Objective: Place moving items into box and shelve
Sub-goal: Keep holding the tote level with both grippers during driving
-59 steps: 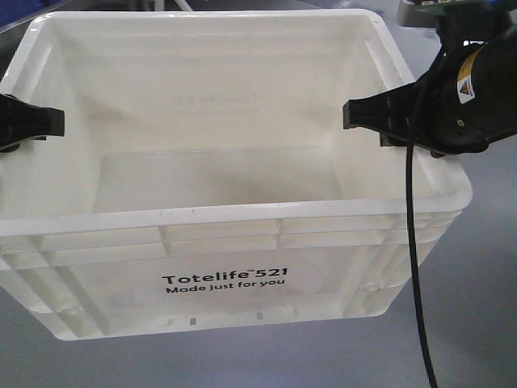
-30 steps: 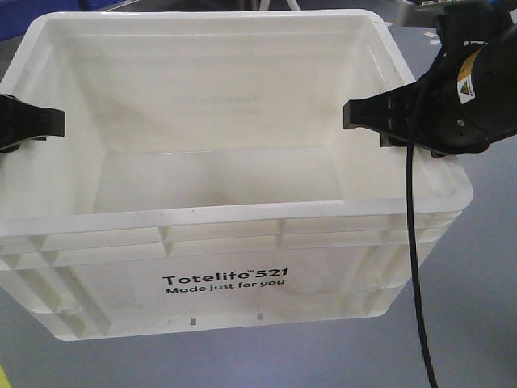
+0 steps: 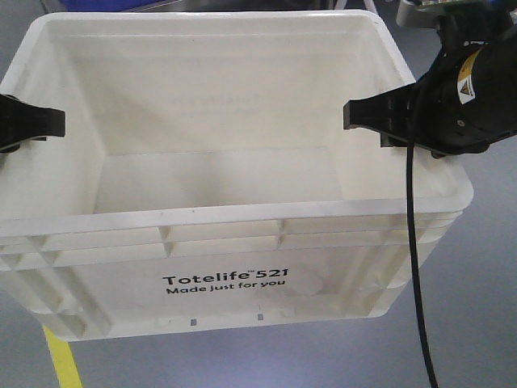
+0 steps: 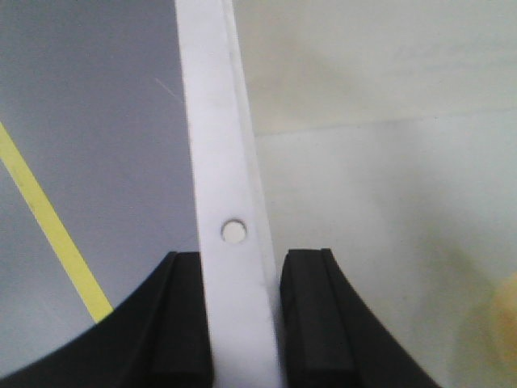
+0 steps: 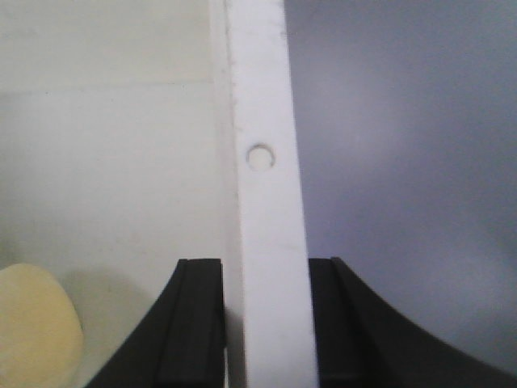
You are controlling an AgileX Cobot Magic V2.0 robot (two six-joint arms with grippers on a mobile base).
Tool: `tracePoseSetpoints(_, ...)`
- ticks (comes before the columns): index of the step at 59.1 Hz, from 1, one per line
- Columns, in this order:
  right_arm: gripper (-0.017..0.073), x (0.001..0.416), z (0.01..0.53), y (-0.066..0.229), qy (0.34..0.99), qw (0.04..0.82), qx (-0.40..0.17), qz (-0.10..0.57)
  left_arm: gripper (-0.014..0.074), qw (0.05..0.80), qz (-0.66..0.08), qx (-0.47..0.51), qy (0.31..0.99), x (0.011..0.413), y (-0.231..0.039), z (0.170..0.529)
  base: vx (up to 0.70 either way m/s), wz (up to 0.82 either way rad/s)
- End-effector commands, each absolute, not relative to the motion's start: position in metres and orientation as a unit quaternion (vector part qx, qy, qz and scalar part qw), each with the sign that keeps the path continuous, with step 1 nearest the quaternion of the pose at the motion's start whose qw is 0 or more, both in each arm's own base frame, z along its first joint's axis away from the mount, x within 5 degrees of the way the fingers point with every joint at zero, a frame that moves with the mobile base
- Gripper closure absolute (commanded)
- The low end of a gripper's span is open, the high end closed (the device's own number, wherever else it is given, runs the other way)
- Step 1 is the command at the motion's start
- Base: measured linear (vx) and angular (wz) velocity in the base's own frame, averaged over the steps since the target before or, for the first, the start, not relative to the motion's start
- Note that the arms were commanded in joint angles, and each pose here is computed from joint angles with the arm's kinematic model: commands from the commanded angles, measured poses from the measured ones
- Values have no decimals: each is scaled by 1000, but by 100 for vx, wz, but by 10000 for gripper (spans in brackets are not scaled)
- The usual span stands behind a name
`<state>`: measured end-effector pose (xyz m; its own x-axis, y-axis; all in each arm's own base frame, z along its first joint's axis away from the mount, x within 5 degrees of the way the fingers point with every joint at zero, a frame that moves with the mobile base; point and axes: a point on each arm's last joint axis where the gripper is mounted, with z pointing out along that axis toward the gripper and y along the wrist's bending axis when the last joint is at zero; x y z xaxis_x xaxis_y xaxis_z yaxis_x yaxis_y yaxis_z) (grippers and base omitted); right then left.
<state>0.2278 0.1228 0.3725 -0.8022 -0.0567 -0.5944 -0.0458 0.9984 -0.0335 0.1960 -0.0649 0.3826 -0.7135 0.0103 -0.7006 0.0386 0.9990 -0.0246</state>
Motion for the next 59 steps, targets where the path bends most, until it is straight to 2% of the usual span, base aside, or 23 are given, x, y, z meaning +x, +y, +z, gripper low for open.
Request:
tracePoseSetpoints(1, 449, 228, 399, 111, 921, 387, -32, -29, 425, 472, -27, 34, 881, 193, -62, 413, -7, 34)
tracePoseSetpoints(59, 449, 228, 399, 111, 921, 388, -32, -28, 425, 472, -27, 34, 880, 193, -62, 413, -4, 48)
